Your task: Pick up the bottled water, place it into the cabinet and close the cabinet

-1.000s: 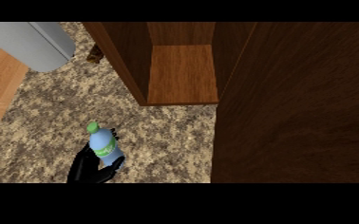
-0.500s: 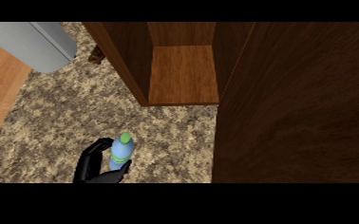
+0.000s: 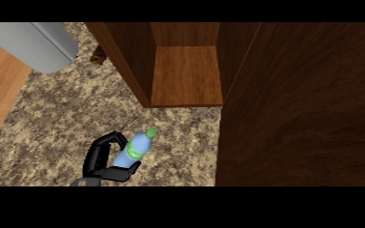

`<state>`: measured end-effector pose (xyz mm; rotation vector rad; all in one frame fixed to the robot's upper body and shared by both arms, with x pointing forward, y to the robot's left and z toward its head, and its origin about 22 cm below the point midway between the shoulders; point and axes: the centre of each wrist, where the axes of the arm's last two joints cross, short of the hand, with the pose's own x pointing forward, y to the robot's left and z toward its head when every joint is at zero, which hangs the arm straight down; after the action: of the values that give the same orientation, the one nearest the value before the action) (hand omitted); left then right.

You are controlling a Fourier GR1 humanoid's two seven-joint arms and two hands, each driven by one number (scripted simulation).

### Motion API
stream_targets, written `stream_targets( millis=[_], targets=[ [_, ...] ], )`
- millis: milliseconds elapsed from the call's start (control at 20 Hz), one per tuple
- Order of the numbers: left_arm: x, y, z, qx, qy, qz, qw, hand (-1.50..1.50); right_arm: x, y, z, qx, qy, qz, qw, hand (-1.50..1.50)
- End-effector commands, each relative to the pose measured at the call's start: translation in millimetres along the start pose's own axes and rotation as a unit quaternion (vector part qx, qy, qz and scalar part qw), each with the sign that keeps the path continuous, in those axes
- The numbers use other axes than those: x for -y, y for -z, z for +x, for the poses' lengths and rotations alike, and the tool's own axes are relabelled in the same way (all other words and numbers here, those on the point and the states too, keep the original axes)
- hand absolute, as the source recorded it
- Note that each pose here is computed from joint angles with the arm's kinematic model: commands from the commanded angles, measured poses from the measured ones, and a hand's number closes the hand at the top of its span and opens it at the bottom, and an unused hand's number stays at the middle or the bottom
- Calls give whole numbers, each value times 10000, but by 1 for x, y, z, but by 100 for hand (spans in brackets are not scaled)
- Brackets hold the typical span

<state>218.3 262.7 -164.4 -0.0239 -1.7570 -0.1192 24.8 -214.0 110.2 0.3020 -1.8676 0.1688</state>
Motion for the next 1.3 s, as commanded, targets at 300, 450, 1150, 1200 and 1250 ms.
stream_targets(
  millis=[300,450,1150,1200,1250],
  targets=[
    [55,48,21,195,-594,-508,9968,150,-3,12,28,233,-114,-11,9997,-150],
    [66,73,45,193,-663,-456,9966,150,-4,4,25,86,-123,-55,9999,-150],
    [152,147,127,-107,-556,-233,9981,150,8,1,32,244,-7,28,9997,-150],
    [151,147,121,-65,-469,-136,9988,150,9,2,32,276,-70,-67,9996,-150],
    [160,164,139,-56,-340,-86,9994,150,10,3,30,285,-119,-45,9995,-150]
  ],
)
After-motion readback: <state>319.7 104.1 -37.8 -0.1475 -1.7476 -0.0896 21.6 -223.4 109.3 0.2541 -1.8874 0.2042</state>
